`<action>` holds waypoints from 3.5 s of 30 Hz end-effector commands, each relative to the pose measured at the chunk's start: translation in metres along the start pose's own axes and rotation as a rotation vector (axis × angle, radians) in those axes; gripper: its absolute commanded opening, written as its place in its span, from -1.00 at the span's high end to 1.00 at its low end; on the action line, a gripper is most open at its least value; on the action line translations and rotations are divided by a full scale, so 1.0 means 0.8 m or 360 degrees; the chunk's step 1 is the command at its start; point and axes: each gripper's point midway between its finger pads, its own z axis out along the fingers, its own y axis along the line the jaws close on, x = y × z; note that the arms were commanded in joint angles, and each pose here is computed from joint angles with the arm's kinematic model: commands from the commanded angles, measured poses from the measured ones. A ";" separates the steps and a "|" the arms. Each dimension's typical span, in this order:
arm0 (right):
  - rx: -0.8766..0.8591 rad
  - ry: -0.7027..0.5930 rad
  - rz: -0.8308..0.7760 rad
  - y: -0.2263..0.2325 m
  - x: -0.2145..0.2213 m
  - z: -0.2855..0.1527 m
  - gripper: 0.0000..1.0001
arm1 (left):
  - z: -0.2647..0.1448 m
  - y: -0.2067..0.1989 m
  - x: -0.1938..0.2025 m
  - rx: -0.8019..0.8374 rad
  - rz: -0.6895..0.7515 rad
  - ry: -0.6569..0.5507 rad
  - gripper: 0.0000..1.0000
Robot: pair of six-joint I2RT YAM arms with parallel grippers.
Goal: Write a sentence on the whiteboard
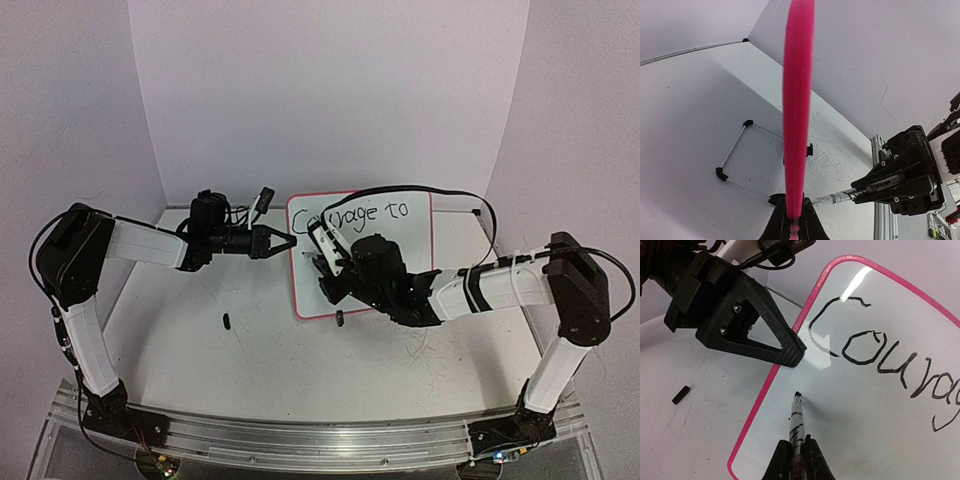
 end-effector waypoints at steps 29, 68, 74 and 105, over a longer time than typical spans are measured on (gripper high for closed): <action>-0.0056 0.0132 0.0034 0.010 0.037 -0.007 1.00 | -0.006 -0.036 -0.028 0.0101 0.0146 -0.0056 1.00; 0.0087 -0.0045 0.0086 -0.011 -0.007 0.006 1.00 | -0.007 -0.037 -0.028 0.0108 0.0148 -0.0055 1.00; 0.0052 -0.0020 0.0090 -0.004 0.000 0.010 1.00 | -0.007 -0.038 -0.029 0.0108 0.0149 -0.0055 1.00; 0.0099 -0.0125 0.0097 -0.025 -0.026 -0.012 1.00 | -0.007 -0.038 -0.028 0.0110 0.0151 -0.0053 1.00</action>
